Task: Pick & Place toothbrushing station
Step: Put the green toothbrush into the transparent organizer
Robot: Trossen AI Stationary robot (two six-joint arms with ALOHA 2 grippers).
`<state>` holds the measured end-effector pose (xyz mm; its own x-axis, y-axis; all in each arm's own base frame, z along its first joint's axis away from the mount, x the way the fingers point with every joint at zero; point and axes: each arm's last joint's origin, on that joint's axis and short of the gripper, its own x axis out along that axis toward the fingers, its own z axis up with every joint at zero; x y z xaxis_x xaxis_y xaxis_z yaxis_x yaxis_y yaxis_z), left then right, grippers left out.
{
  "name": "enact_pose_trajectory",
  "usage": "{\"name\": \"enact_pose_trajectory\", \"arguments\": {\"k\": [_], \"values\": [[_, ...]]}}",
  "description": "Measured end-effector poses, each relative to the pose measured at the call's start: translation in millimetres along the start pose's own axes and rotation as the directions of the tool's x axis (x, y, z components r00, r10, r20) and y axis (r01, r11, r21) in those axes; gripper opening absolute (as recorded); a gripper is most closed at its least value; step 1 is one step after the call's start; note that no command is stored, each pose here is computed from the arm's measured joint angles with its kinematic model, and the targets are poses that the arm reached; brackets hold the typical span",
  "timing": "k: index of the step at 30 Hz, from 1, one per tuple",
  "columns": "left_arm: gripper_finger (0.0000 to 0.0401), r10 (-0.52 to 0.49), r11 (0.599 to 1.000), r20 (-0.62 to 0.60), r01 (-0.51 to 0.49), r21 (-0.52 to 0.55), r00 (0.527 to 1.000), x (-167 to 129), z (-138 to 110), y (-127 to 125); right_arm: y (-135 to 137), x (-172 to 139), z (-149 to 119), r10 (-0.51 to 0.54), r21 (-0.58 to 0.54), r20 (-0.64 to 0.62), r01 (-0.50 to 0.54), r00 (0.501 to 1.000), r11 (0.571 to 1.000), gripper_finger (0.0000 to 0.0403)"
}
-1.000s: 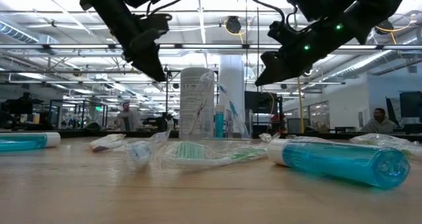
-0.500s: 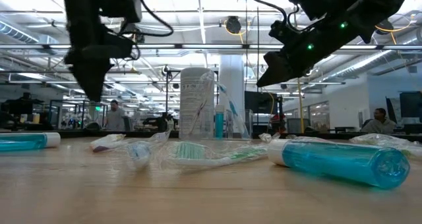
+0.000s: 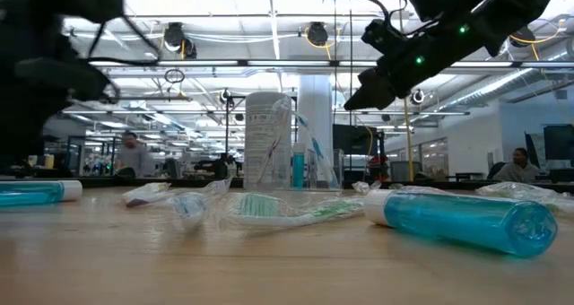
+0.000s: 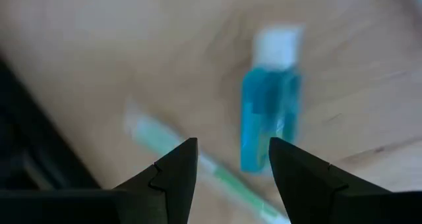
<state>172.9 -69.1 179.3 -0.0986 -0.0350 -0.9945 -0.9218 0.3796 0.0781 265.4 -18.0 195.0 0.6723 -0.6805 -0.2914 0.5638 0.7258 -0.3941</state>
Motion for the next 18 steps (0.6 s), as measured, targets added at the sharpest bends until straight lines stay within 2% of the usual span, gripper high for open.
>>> {"name": "enact_pose_trajectory", "arguments": {"k": [4, 9, 13, 18], "values": [[0.0195, 0.025, 0.985, -0.039, -0.031, -0.168, 0.999, 11, -17, 5, 0, 0, 3, -0.003, -0.02, 0.021, 0.004, 1.0, 1.0, 0.0145], [0.0195, 0.027, 0.957, -0.048, -0.039, -0.287, 0.999, 24, -29, 10, -1, 0, 4, -0.005, -0.047, 0.033, 0.007, 0.999, 0.999, 0.0146], [0.0195, 0.037, 0.951, -0.007, -0.038, -0.306, 0.999, 37, -30, 17, -1, 0, 4, -0.005, -0.059, 0.033, 0.007, 0.999, 0.998, 0.0146], [0.0195, -0.019, 0.957, 0.012, 0.021, -0.288, 1.0, 49, -27, 18, -2, 1, 4, -0.01, -0.078, 0.031, 0.012, 0.999, 0.997, 0.0146]]}}
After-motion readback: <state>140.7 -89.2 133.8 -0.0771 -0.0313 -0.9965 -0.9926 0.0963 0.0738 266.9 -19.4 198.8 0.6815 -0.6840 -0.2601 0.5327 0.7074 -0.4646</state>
